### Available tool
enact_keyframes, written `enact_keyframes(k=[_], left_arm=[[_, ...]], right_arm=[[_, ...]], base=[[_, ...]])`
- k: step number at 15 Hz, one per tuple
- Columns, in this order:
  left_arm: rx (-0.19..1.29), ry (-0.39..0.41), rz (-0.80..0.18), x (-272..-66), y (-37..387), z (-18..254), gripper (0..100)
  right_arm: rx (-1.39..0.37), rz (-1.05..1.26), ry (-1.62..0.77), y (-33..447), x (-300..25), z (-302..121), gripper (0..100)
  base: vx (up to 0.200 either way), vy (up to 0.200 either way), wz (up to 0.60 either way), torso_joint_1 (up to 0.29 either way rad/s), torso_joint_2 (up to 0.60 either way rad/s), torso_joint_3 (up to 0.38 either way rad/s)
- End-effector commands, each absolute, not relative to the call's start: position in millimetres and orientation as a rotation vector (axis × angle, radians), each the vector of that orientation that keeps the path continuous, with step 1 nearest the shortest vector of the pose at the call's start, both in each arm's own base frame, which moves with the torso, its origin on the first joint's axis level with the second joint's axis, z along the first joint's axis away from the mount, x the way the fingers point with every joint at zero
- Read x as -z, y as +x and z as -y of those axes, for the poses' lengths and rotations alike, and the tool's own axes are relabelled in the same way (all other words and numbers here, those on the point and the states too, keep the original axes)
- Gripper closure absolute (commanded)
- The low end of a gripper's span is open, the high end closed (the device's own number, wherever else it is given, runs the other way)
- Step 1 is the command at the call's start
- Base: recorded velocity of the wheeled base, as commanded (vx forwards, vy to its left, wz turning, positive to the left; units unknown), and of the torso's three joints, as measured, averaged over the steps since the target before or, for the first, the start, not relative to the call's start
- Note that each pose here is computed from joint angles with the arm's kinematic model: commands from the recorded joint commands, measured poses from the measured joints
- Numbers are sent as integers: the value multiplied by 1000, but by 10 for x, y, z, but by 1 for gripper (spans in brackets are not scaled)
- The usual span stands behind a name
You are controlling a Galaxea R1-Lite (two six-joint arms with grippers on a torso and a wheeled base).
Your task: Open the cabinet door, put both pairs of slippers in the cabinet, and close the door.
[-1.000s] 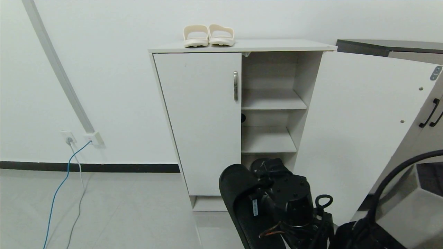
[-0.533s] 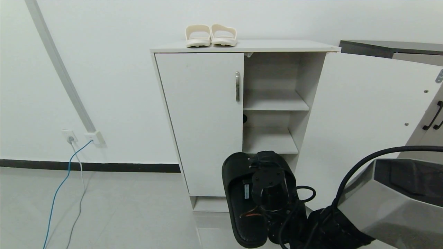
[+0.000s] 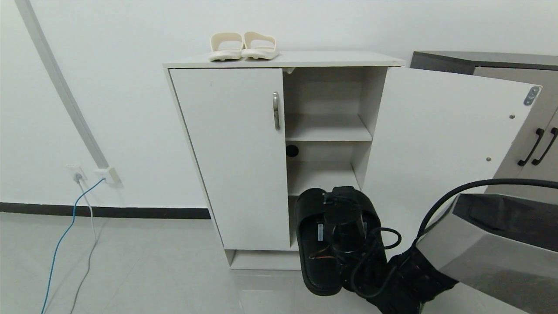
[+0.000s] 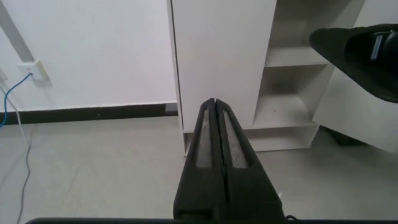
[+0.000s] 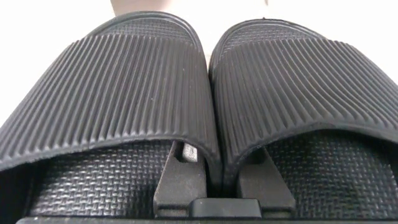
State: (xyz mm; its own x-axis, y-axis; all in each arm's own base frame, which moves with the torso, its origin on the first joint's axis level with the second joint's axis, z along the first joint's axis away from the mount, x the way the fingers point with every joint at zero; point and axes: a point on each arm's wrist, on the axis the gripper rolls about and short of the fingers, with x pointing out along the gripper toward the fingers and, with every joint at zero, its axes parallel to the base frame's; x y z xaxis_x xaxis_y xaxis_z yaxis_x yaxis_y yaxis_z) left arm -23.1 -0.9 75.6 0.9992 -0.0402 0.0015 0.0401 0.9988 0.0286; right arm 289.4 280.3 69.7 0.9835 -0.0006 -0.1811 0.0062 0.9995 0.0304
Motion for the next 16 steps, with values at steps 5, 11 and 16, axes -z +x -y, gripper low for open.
enact_keyframes(k=[5, 11, 16], left_arm=[[38, 29, 1, -757, -229, 9, 100], [38, 29, 1, -757, -229, 9, 100], [40, 29, 1, -762, -229, 10, 100]], right_arm=[[47, -197, 58, 3142, -670, -2790, 100], [-44, -358, 90, 3160, -644, -2865, 100], [-41, -362, 81, 3163, -618, -2867, 100]], base=[[0, 0, 0, 0, 0, 0], [0, 0, 0, 0, 0, 0], [0, 0, 0, 0, 0, 0]])
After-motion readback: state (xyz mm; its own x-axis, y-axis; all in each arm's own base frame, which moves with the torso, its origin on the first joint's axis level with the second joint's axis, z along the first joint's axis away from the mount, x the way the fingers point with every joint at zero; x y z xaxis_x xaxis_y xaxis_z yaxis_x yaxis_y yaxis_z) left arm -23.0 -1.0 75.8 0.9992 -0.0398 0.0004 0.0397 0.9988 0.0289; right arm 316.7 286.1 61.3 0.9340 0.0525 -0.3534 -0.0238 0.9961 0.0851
